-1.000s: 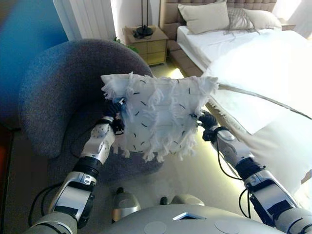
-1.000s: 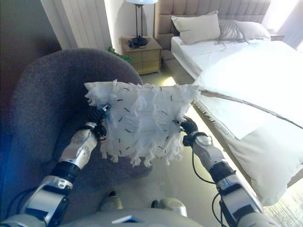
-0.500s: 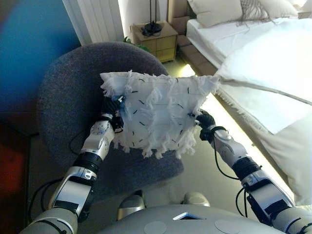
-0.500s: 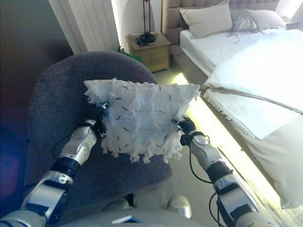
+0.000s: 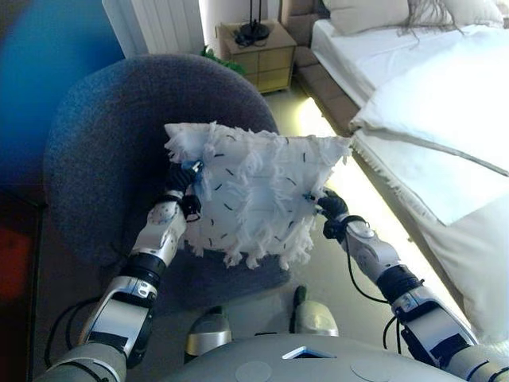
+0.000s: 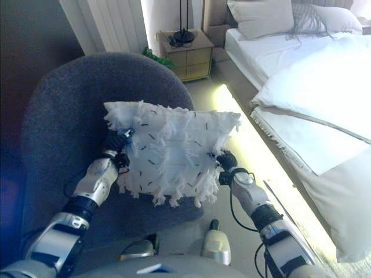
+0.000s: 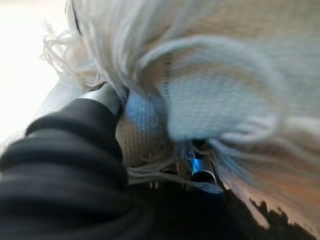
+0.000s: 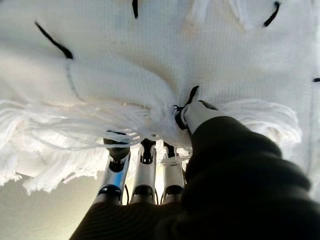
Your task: Pick up the cushion and take it to the sofa
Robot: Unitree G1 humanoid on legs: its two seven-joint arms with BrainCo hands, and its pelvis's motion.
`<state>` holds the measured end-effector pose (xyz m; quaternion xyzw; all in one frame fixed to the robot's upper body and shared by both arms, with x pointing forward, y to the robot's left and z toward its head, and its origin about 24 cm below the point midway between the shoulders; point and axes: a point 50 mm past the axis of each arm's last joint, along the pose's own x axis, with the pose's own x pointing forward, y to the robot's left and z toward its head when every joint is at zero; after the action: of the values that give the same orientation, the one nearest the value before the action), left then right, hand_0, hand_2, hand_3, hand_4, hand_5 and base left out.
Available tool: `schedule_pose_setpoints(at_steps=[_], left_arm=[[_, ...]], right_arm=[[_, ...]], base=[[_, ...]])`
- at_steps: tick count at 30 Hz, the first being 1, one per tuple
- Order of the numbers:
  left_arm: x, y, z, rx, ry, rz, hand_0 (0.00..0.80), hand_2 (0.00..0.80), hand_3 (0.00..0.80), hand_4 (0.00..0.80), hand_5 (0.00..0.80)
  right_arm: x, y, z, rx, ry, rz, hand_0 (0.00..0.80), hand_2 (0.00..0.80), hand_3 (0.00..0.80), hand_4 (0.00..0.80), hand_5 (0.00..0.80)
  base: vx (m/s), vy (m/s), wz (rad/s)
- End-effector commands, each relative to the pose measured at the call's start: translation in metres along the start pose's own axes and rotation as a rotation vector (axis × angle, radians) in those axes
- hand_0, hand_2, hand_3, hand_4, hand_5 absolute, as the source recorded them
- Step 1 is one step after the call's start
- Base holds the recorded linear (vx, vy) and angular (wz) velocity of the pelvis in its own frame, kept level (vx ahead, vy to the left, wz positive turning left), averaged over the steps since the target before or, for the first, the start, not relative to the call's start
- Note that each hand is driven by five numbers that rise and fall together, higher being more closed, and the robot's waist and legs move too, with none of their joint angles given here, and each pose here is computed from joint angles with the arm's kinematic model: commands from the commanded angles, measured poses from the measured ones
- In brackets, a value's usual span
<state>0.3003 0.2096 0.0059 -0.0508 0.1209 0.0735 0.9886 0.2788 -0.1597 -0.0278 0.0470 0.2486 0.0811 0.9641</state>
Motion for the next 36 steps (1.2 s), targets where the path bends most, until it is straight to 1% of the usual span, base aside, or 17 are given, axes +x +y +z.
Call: schedule_pose_setpoints(at_steps=[1, 2, 4, 6, 7, 9, 11, 12, 14, 18, 25, 27, 32, 36], left_arm=[[0.008, -0.029, 0.044, -0.015, -0.206, -0.09, 0.8, 0.8, 0.8, 0.8, 0.8], [0.008, -0.027, 0.048, 0.001, -0.222, -0.079, 0.8, 0.8, 0.8, 0.8, 0.8], [0.01, -0.022, 0.053, -0.044, -0.232, -0.068, 0.8, 0.8, 0.8, 0.8, 0.8], [0.014, -0.027, 0.06, -0.064, -0.262, -0.072, 0.8, 0.8, 0.8, 0.8, 0.8], [0.019, -0.033, 0.073, -0.067, -0.306, -0.089, 0.8, 0.8, 0.8, 0.8, 0.8], [0.031, -0.056, 0.124, -0.046, -0.456, -0.134, 0.8, 0.8, 0.8, 0.8, 0.8], [0.034, -0.071, 0.152, -0.024, -0.529, -0.146, 0.8, 0.8, 0.8, 0.8, 0.8], [0.035, -0.069, 0.163, -0.038, -0.547, -0.137, 0.8, 0.8, 0.8, 0.8, 0.8], [0.034, -0.064, 0.169, -0.061, -0.562, -0.106, 0.8, 0.8, 0.8, 0.8, 0.8], [0.032, -0.06, 0.176, -0.072, -0.605, -0.01, 0.8, 0.8, 0.8, 0.8, 0.8], [0.033, -0.055, 0.196, 0.028, -0.661, 0.106, 0.8, 0.8, 0.8, 0.8, 0.8], [0.035, -0.052, 0.209, 0.046, -0.681, 0.136, 0.8, 0.8, 0.8, 0.8, 0.8], [0.036, -0.055, 0.231, 0.049, -0.712, 0.143, 0.8, 0.8, 0.8, 0.8, 0.8], [0.039, -0.065, 0.251, 0.069, -0.699, 0.092, 0.8, 0.8, 0.8, 0.8, 0.8]], right_arm=[[0.007, 0.057, 0.054, -0.03, -0.226, 0.218, 0.8, 0.8, 0.8, 0.8, 0.8], [0.008, 0.062, 0.059, -0.05, -0.231, 0.23, 0.8, 0.8, 0.8, 0.8, 0.8], [0.008, 0.07, 0.064, -0.071, -0.236, 0.244, 0.8, 0.8, 0.8, 0.8, 0.8], [0.011, 0.078, 0.074, -0.093, -0.256, 0.245, 0.8, 0.8, 0.8, 0.8, 0.8], [0.014, 0.086, 0.09, -0.108, -0.299, 0.246, 0.8, 0.8, 0.8, 0.8, 0.8], [0.016, 0.104, 0.144, -0.147, -0.444, 0.251, 0.8, 0.8, 0.8, 0.8, 0.8], [0.013, 0.112, 0.167, -0.15, -0.513, 0.26, 0.8, 0.8, 0.8, 0.8, 0.8], [0.009, 0.115, 0.175, -0.153, -0.531, 0.276, 0.8, 0.8, 0.8, 0.8, 0.8], [0.005, 0.118, 0.179, -0.171, -0.534, 0.299, 0.8, 0.8, 0.8, 0.8, 0.8], [-0.001, 0.136, 0.178, -0.24, -0.546, 0.337, 0.8, 0.8, 0.8, 0.8, 0.8], [-0.006, 0.157, 0.182, -0.269, -0.555, 0.393, 0.8, 0.8, 0.8, 0.8, 0.8], [-0.008, 0.165, 0.181, -0.277, -0.553, 0.401, 0.8, 0.8, 0.8, 0.8, 0.8], [-0.009, 0.177, 0.176, -0.27, -0.537, 0.427, 0.8, 0.8, 0.8, 0.8, 0.8], [-0.01, 0.191, 0.179, -0.275, -0.532, 0.448, 0.8, 0.8, 0.8, 0.8, 0.8]], base=[[0.169, -0.154, -0.03], [0.131, -0.135, 0.0], [0.085, -0.089, 0.06], [-0.064, 0.031, -0.02], [-0.328, 0.026, -0.02], [-0.595, 0.005, -0.04], [-0.332, 0.036, 0.01], [-0.053, 0.03, 0.16], [0.03, 0.038, 0.01], [0.004, 0.037, -0.26], [0.032, 0.021, -0.08], [0.032, 0.003, -0.05], [0.071, 0.003, 0.0], [0.077, -0.024, -0.01]])
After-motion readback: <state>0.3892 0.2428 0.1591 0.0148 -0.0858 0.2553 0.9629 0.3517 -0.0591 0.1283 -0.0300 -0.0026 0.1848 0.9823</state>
